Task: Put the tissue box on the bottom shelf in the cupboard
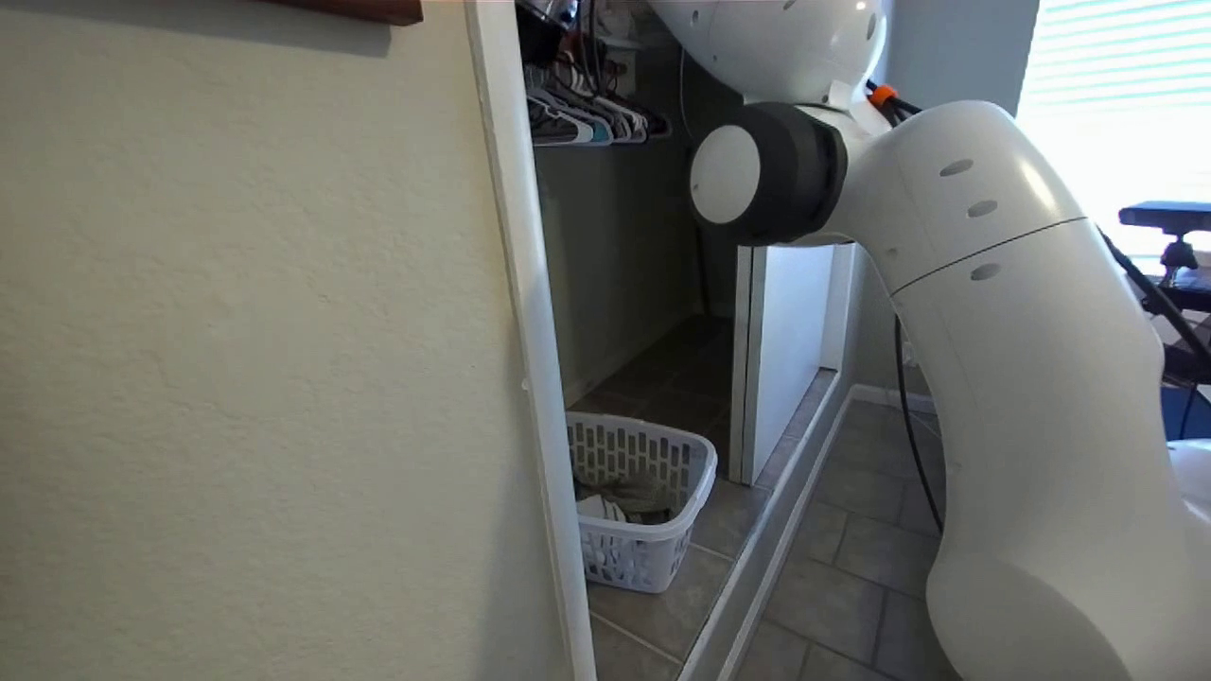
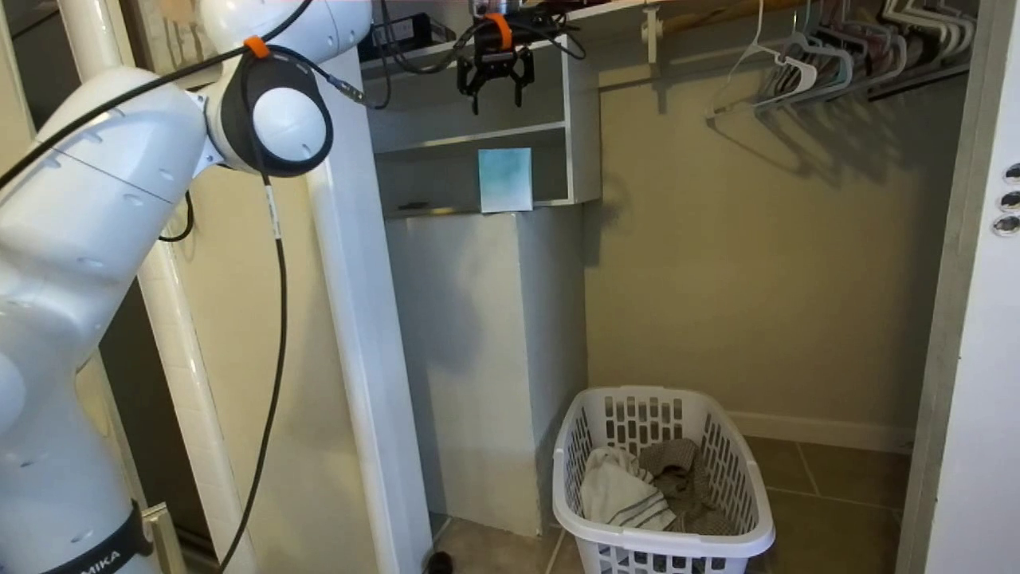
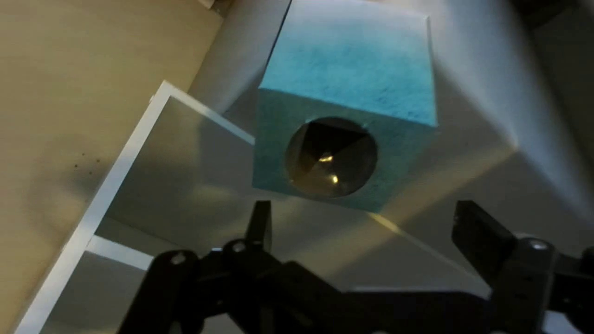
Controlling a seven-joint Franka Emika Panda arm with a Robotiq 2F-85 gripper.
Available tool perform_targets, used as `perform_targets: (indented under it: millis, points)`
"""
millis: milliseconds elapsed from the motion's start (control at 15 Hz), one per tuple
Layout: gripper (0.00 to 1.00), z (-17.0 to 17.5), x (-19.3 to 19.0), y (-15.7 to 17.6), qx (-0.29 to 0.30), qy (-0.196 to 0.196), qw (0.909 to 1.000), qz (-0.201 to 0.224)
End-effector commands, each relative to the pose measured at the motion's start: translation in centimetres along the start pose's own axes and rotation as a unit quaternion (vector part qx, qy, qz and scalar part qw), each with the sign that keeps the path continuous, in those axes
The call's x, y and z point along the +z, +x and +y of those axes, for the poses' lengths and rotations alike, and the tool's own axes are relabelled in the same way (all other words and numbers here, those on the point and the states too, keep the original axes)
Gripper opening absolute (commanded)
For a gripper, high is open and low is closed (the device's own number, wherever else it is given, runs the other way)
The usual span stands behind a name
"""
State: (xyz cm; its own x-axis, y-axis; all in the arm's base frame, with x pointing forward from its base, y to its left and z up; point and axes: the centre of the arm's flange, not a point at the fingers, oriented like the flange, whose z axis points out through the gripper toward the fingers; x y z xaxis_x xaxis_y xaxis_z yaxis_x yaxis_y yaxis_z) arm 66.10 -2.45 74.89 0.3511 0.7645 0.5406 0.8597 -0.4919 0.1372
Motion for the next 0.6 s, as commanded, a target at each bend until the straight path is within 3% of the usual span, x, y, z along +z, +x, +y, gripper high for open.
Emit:
perform_targets:
  millis: [0,200,467,533]
  points:
    - [1.00,-0.6,-4.1,-1.6,-0.010,0.027,0.9949,-0.096]
    - [1.00,-3.1,-6.7,-6.1,0.009,0.049,0.9829,-0.178]
    - [1.00,-7.4,-6.7,-14.2,0.044,0.086,0.9552,-0.280]
    - [1.00,-7.9,-6.0,-15.8,0.063,0.052,0.9504,-0.300]
